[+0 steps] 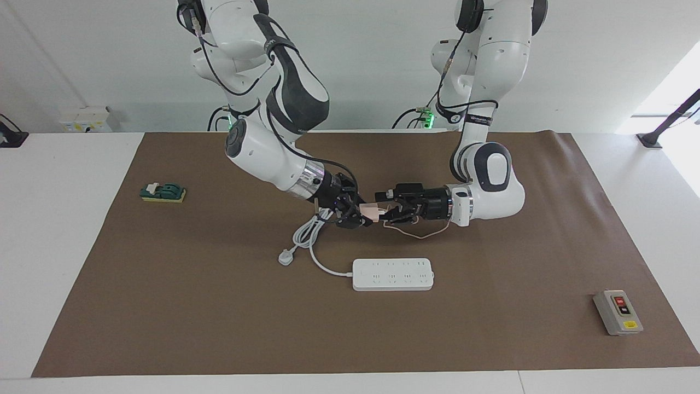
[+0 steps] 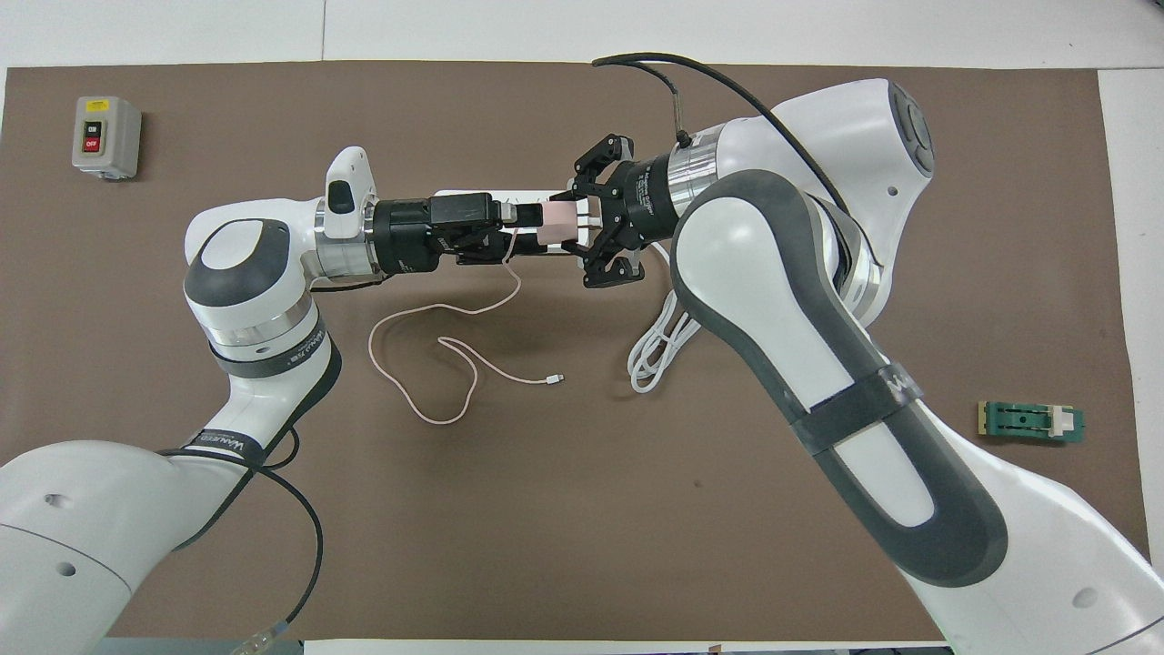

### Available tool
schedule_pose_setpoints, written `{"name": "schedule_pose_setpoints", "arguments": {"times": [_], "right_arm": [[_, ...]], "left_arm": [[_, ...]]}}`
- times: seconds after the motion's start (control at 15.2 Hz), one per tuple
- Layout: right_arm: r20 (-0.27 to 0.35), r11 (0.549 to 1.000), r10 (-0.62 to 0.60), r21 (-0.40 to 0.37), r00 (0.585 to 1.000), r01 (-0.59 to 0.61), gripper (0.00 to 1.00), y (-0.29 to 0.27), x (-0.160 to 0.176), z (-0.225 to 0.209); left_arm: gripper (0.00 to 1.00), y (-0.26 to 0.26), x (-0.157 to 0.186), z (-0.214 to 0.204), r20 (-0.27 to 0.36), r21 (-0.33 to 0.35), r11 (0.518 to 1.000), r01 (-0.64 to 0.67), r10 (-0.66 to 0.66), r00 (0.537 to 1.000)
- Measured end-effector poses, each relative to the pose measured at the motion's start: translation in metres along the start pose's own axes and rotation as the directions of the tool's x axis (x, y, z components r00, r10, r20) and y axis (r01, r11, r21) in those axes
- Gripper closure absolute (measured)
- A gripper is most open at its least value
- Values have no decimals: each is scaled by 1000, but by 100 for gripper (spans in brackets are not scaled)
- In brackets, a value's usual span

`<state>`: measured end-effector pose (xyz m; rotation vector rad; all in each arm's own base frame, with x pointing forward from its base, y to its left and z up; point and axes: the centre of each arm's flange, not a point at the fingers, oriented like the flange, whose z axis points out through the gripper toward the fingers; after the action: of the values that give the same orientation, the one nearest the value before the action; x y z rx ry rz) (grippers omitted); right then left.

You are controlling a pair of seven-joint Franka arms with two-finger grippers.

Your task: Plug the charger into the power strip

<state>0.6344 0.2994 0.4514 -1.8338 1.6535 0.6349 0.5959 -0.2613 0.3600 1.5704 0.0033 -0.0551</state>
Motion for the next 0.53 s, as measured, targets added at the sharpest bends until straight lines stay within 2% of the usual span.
{"name": "schedule_pose_setpoints", "arguments": {"times": [0.07,0.26,0.4,0.53], "right_arm": [[0,1000,0,0,1000,0,48,0,0,0],[0,1000,0,1,1000,0,48,0,0,0],[2,1000,-2,6,1000,2,48,-2,-2,-3],[2,1000,3,6,1000,-3,48,-2,-2,-3]], "left_arm": [[12,0,0,0,0,0,1000,0,0,1000],[48,0,0,1,0,3,1000,-1,1,1000],[68,-2,1,0,-6,14,1000,-3,3,1000],[68,-2,1,0,-5,15,1000,-6,6,1000]]}}
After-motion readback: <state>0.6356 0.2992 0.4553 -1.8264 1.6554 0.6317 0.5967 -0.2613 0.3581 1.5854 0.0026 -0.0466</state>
